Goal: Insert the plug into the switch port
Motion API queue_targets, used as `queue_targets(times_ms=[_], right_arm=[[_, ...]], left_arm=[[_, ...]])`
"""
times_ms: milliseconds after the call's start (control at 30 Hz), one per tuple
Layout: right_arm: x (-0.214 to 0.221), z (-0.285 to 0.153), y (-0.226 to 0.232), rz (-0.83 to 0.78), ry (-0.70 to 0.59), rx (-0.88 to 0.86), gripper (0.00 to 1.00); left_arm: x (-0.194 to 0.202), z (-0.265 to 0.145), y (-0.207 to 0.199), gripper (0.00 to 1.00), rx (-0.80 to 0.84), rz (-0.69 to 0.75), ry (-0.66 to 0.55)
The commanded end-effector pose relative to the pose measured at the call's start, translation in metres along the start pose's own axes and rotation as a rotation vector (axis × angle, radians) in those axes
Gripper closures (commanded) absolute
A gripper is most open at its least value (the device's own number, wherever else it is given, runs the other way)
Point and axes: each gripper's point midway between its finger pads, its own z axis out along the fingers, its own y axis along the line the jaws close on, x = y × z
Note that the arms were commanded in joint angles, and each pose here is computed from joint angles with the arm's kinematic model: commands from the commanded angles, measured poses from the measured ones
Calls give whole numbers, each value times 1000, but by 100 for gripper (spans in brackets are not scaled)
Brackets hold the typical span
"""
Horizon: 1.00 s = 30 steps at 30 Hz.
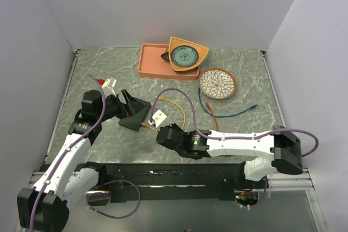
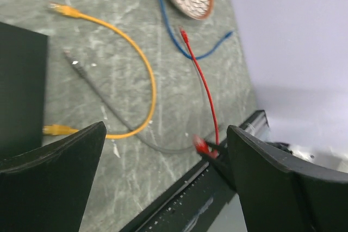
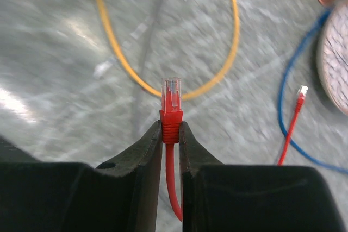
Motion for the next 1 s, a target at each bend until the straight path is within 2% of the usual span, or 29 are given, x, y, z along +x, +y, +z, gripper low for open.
queue_targets(times_ms=[0, 67, 300, 467, 700, 867, 967], right_arm=[[-49, -19, 26, 53, -188, -280, 100], [-57, -28, 39, 41, -230, -403, 100], [-65, -35, 28, 42, -328, -610, 100], [-71, -19, 11, 52, -351, -642, 100], [-83, 18, 15, 43, -309, -710, 100], [-88, 45, 15, 45, -294, -721, 100], [-85, 65, 11, 60, -260, -724, 100]], left_arm=[[-26, 8, 2, 4, -41, 48, -70], [-32, 15, 9, 4, -67, 45, -73], [-52, 32, 38, 4, -199, 20, -126], [-61, 40, 58, 4, -270, 29, -145], [-70, 36, 92, 4, -380, 32, -172], [-65, 33, 129, 4, -485, 1, -187], [-56, 35, 155, 4, -531, -30, -155]])
